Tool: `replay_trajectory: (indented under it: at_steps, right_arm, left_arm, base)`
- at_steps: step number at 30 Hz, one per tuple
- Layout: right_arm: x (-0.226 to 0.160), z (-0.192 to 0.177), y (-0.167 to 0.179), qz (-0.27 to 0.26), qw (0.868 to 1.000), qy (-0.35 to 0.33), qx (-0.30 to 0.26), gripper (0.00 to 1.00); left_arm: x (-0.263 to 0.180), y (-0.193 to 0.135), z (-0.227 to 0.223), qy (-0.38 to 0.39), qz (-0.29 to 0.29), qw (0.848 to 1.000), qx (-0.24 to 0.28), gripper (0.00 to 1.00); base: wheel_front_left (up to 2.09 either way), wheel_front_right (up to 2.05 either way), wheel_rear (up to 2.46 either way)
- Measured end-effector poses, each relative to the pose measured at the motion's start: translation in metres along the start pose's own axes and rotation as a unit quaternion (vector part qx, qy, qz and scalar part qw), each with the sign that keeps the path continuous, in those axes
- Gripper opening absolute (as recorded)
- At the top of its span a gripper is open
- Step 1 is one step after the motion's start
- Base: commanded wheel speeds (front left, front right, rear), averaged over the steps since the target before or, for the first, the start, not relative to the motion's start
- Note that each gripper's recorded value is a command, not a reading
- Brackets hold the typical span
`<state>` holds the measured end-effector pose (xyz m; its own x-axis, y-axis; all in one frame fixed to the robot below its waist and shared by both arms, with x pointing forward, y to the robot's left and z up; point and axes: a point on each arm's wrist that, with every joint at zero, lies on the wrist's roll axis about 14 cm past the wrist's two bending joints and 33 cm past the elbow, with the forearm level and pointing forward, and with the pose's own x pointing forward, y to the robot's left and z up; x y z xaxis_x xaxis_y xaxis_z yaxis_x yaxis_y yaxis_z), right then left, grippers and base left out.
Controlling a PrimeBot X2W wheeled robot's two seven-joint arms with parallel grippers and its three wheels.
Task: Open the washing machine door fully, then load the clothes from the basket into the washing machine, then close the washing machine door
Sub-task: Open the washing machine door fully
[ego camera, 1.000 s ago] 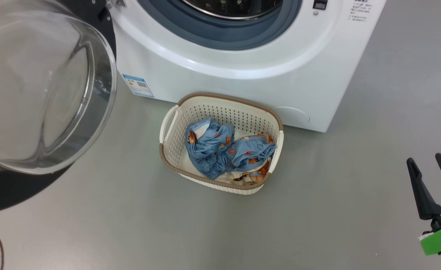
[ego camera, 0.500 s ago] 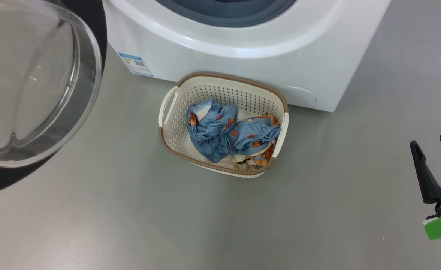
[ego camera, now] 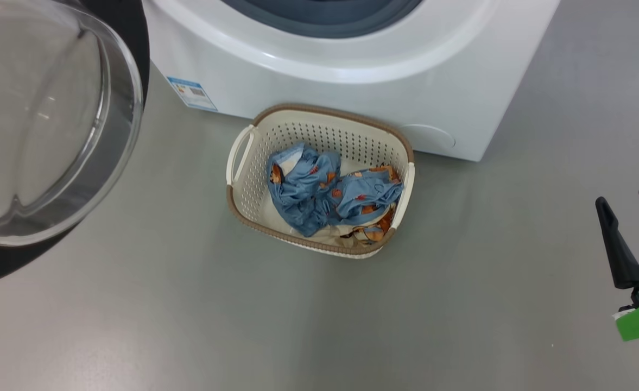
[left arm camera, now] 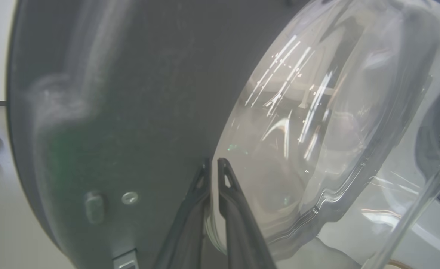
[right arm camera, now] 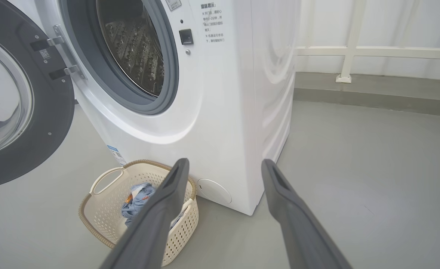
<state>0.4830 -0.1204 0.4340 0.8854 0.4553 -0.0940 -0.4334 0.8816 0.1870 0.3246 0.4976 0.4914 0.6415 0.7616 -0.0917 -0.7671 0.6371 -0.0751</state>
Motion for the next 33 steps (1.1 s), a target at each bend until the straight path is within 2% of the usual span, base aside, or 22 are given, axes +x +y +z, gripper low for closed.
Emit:
replay_trajectory:
  at_steps: [14,15,16,17,25,33]
  right_arm:
    - [-0.012,0.026,0.023,0.008,1.0,-0.029,0.003,1.0]
    - [-0.013,0.028,0.024,0.008,0.999,-0.031,0.003,1.0]
    - [-0.015,0.03,0.025,0.007,0.999,-0.033,0.003,1.0]
    - [-0.016,0.032,0.026,0.007,0.999,-0.035,0.003,1.0]
    - [-0.034,0.039,0.03,-0.002,0.999,-0.043,0.006,1.0]
    - [-0.049,0.049,0.022,-0.024,0.998,-0.058,0.008,1.0]
  left_arm:
    - [-0.034,0.004,-0.006,-0.003,-0.041,0.999,-0.027,0.0]
    - [-0.038,0.005,-0.007,-0.002,-0.043,0.999,-0.029,0.28]
    - [-0.041,0.005,-0.009,-0.001,-0.046,0.998,-0.031,0.74]
    - [-0.045,0.005,-0.01,-0.001,-0.049,0.998,-0.032,1.0]
    - [-0.064,-0.011,-0.013,-0.007,-0.097,0.995,-0.032,1.0]
    - [-0.076,-0.054,-0.011,-0.015,-0.172,0.985,-0.021,1.0]
  base:
    - [0.0,0.0,0.0]
    - [0.0,0.0,0.0]
    - [0.0,0.0,0.0]
    - [0.0,0.0,0.0]
    - [0.0,0.0,0.0]
    - [0.0,0.0,0.0]
